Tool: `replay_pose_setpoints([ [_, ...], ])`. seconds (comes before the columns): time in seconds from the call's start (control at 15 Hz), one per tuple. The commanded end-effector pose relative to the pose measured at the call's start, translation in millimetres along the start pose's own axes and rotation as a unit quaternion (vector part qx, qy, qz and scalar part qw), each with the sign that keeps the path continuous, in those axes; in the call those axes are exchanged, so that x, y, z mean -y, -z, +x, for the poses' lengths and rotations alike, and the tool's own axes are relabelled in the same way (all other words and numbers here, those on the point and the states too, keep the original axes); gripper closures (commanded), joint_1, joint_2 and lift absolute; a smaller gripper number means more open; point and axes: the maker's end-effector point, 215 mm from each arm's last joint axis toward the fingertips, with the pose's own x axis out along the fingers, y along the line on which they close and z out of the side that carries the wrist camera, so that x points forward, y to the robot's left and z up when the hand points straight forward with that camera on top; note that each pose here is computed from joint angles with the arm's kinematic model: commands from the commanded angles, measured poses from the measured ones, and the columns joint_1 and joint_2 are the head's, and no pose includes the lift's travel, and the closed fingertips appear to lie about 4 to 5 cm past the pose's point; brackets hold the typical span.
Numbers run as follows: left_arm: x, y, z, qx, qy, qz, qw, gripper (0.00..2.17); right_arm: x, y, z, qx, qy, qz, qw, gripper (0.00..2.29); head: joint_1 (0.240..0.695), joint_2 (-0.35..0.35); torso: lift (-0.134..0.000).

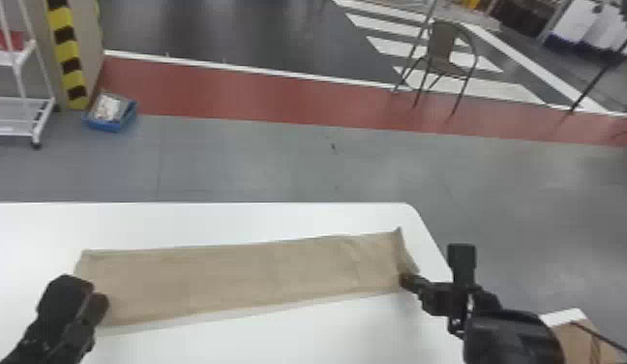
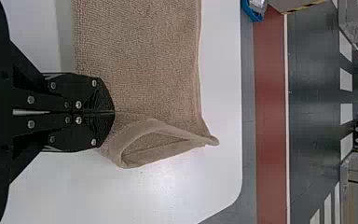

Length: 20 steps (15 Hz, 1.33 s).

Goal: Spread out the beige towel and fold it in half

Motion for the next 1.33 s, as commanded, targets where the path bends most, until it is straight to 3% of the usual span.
replay_pose_setpoints([
  [0.0,-6,6,-2,-0.004,-0.003,0.004,1.0000,1.82,4,11,-7,-0.008,0.000,0.012,0.9999,1.72,0.695,-0.350,0.000],
  [0.47,-21,34,-18,-0.022,-0.014,0.003,0.9996,1.82,-8,37,-24,-0.029,-0.018,0.048,0.9983,1.72,0.695,-0.350,0.000],
  [0.73,-31,46,-26,-0.028,-0.022,-0.003,0.9994,1.82,-23,26,-29,-0.021,-0.026,0.050,0.9982,1.72,0.695,-0.333,0.000],
  [1.27,-70,70,-51,-0.037,-0.049,-0.014,0.9980,1.82,-46,55,-63,-0.036,-0.053,0.096,0.9933,1.72,0.695,-0.261,0.000],
])
